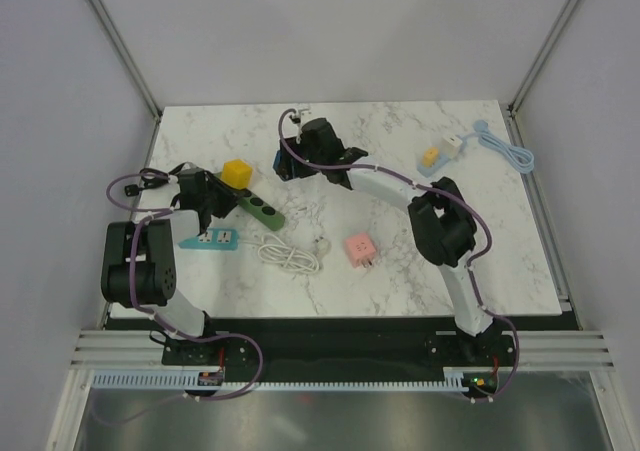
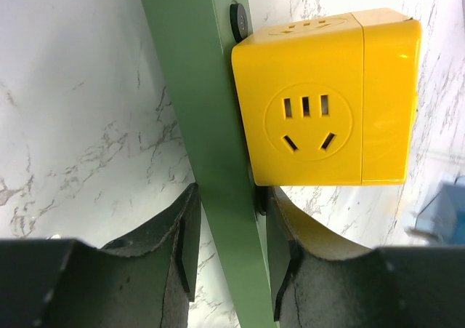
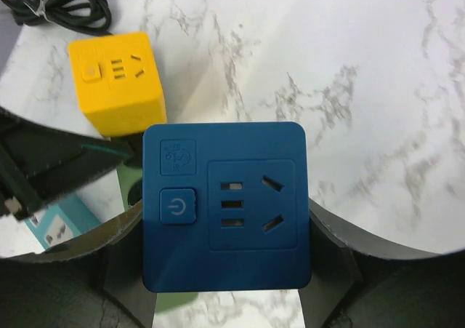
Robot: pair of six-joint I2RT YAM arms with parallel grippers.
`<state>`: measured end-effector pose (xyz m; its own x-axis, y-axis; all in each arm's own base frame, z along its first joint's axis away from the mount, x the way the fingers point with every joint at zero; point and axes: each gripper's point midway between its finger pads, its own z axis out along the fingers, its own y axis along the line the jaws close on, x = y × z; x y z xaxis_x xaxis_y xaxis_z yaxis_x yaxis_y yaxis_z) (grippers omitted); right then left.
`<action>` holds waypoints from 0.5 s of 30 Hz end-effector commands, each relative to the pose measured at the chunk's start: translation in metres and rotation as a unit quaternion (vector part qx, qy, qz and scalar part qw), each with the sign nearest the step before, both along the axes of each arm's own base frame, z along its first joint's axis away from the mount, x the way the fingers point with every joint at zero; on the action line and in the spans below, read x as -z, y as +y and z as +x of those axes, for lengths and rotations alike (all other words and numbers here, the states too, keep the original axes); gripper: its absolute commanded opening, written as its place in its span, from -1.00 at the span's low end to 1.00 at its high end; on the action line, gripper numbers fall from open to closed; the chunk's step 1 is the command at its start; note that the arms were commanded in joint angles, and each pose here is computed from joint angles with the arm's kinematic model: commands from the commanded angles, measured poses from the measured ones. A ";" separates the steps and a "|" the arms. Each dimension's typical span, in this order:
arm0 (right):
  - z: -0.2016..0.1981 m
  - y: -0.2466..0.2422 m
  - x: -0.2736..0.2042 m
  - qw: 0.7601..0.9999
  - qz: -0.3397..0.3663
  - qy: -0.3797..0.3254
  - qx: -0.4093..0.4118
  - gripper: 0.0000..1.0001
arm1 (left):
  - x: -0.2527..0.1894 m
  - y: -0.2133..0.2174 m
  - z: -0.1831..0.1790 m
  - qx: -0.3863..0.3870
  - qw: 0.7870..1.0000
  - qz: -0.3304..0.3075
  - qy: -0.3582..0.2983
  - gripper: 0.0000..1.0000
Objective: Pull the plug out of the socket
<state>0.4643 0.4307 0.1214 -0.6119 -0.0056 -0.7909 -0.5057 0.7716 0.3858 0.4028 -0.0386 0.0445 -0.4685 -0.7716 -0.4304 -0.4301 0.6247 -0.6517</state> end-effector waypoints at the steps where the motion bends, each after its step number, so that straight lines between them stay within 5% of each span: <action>1: 0.003 -0.065 -0.078 0.994 -0.076 -0.062 0.042 -1.00 | 0.032 0.009 -0.020 0.015 0.997 0.046 0.052 -0.96; 5: -0.017 -0.128 -0.070 0.978 -0.200 -0.012 0.057 -1.00 | 0.034 0.010 -0.020 0.015 0.997 0.045 0.057 -0.95; 15: -0.109 -0.236 -0.018 0.927 -0.350 0.134 0.028 -1.00 | 0.033 0.008 -0.019 0.020 0.997 0.043 0.053 -0.95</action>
<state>0.3929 0.2248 0.1649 -0.7428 -0.3111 -0.5929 -0.3731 0.9276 -0.0194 0.4035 -0.0381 0.0442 -0.4687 -0.7718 -0.4297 -0.4282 0.6240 -0.6537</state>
